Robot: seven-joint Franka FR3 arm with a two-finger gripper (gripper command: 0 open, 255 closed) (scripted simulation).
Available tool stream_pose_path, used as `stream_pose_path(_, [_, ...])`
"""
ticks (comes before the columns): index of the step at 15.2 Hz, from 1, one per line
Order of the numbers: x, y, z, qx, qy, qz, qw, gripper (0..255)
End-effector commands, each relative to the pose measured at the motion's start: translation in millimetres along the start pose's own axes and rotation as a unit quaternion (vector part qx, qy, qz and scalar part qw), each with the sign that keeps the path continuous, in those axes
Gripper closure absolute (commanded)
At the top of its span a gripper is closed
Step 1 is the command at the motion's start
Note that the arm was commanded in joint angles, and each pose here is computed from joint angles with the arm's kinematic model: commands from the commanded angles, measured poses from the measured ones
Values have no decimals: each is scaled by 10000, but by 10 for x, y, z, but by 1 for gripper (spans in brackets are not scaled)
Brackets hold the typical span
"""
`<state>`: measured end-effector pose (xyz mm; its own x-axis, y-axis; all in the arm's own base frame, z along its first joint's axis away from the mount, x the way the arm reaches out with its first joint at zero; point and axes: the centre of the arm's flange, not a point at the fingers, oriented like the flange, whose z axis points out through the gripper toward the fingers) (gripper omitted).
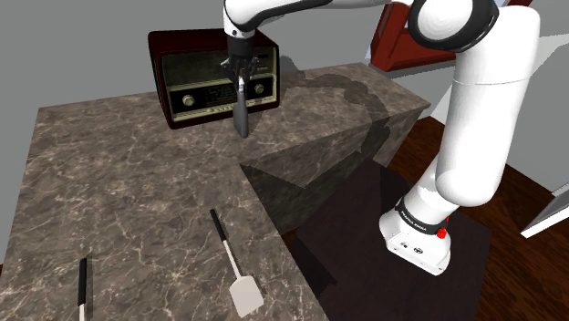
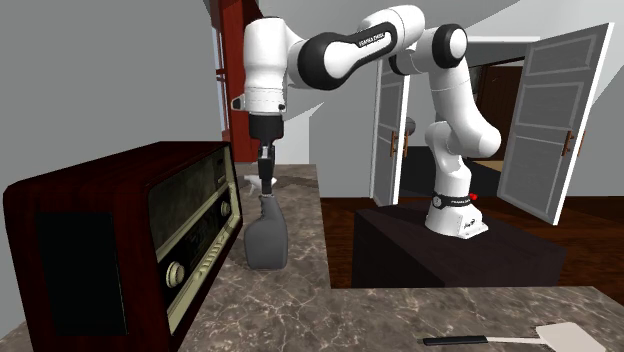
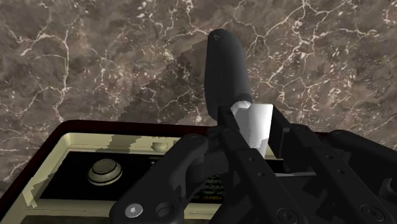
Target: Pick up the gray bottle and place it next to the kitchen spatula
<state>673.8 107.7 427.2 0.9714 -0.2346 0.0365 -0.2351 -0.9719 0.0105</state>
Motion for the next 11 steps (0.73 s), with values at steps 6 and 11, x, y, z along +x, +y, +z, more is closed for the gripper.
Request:
stream_pose_path(6, [11,1,-341,0,1,0,10000,255])
stream_pose_path(11, [21,4,-605,0,1,0,10000,255])
